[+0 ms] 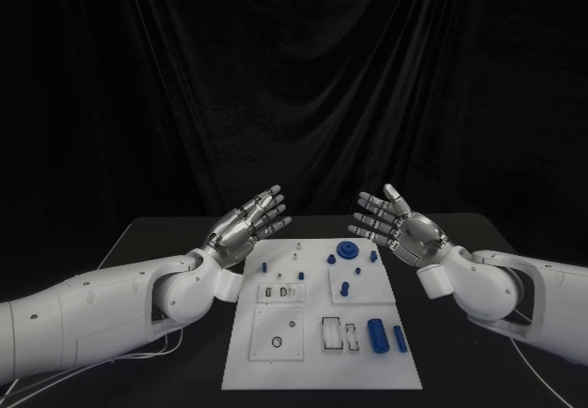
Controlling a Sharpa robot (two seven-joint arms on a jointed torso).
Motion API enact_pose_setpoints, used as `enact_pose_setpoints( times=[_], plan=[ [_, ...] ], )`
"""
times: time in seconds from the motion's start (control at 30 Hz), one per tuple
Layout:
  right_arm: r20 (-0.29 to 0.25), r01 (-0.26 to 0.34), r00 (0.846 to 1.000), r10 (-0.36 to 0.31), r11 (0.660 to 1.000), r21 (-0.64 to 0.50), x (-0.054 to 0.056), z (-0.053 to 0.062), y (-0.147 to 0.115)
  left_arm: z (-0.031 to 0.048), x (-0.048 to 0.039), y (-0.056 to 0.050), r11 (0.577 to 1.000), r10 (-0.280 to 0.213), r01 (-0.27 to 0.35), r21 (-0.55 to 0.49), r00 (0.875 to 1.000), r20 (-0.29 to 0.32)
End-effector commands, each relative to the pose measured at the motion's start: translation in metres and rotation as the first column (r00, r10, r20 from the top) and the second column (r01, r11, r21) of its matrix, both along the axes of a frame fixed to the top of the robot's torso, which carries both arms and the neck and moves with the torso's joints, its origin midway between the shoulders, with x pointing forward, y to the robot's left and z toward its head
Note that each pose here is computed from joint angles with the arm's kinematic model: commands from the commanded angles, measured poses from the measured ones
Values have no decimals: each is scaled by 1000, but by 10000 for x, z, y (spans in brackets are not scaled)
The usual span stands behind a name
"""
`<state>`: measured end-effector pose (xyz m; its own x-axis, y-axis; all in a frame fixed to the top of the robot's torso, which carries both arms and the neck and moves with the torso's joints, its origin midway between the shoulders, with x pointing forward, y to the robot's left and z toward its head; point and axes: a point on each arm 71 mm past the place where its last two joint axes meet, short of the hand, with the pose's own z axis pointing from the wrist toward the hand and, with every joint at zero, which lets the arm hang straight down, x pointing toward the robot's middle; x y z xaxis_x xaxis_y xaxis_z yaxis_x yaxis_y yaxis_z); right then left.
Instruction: Assemble the parts on the task board
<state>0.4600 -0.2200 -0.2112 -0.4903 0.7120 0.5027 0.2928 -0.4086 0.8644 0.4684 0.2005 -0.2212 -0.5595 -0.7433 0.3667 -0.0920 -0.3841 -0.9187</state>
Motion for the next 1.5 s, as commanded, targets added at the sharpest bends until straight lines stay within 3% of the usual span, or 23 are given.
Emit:
enact_pose_setpoints(
  times=[0.03,0.37,0.53,0.67,0.8,0.97,1.0,1.07,1.1,1.13,1.17,1.23,1.37,1.5],
  plan=[
    [47,-52,998,53,999,-9,-32,57,-21,109,-40,57,998,7,-1,-63,994,107],
    [84,38,996,-31,996,-81,12,177,-252,184,-139,383,993,97,-86,-81,985,145],
    [160,77,986,-47,980,-183,68,304,-355,237,-162,534,986,144,-129,-101,977,159],
    [246,93,969,-12,942,-322,118,462,-381,289,-171,588,984,159,-142,-109,973,169],
    [312,102,948,62,870,-483,190,630,-341,334,-204,612,982,166,-147,-117,970,177],
    [376,128,900,219,692,-710,319,857,-215,383,-270,661,980,176,-155,-121,968,181],
    [400,164,874,278,604,-780,360,929,-170,395,-291,674,980,178,-157,-124,968,180],
    [422,211,846,326,523,-826,394,987,-131,405,-309,684,979,180,-159,-127,968,177],
    [439,249,823,360,466,-849,416,1025,-104,412,-321,690,979,182,-160,-130,968,176],
    [451,287,802,392,410,-866,434,1055,-76,419,-333,696,978,183,-161,-132,968,174],
    [455,302,793,405,387,-871,441,1065,-65,421,-338,698,978,183,-161,-133,968,174],
    [458,362,762,457,286,-887,467,1099,-19,430,-354,704,977,183,-161,-136,968,172],
    [439,454,721,536,114,-884,508,1149,63,440,-373,704,977,181,-158,-143,969,168],
    [420,529,679,602,-4,-849,526,1181,140,445,-380,709,977,181,-158,-145,969,165]
  ],
)
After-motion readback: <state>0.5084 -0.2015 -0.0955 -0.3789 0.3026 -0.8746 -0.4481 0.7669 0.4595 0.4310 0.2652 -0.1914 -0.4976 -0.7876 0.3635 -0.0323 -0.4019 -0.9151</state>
